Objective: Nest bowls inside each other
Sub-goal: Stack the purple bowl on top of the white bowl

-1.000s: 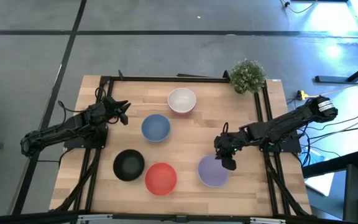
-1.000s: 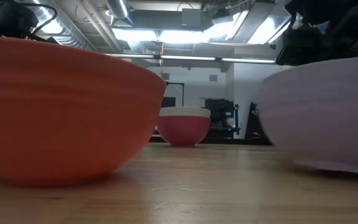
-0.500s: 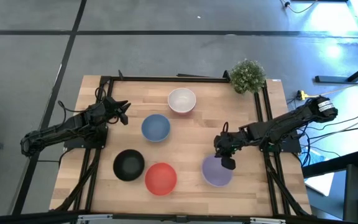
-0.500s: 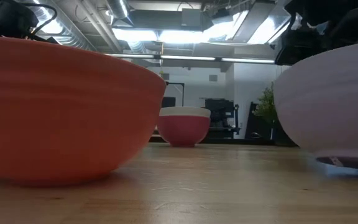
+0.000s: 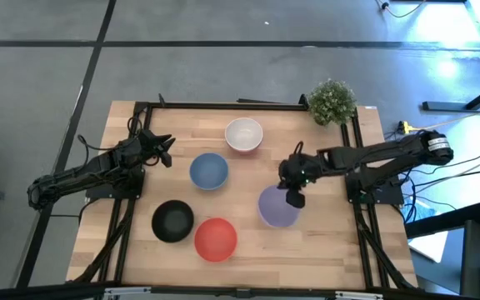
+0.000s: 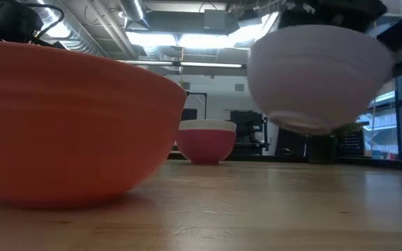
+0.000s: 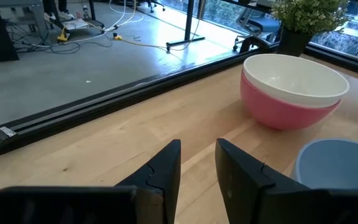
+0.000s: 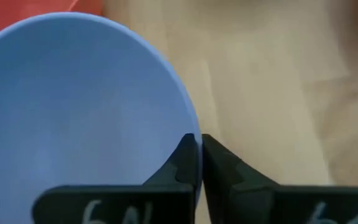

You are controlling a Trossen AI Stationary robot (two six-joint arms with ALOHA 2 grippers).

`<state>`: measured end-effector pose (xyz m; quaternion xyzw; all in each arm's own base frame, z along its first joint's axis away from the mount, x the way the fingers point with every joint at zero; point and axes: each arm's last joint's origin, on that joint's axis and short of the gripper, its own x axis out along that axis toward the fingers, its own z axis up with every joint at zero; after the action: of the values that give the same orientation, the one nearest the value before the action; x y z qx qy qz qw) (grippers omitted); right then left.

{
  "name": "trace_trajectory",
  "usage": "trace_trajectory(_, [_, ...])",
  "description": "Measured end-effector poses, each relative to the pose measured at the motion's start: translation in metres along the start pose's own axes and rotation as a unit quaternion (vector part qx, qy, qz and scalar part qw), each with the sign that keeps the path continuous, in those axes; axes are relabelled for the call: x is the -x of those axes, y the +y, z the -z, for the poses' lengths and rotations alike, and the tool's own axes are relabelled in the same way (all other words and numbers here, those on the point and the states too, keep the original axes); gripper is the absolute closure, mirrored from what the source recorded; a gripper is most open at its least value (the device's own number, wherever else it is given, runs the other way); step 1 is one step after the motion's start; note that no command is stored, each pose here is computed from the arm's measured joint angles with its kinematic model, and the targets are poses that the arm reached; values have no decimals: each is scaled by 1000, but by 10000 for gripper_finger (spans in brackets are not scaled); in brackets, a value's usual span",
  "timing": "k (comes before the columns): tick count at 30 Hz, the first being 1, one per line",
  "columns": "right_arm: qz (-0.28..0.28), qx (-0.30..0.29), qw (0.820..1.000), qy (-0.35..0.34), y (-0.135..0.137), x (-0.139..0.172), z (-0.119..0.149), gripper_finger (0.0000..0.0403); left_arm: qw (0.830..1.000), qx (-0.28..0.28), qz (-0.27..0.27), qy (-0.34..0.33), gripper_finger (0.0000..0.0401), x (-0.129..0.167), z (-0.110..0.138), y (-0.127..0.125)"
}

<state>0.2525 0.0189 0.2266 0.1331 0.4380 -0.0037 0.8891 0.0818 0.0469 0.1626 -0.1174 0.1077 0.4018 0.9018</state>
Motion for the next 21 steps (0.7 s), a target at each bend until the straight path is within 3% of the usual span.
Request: trace_trajectory(21, [86,-16,992,-90,-69,39,-63,393,1000,-28,-5,-4,306,0,-1,0])
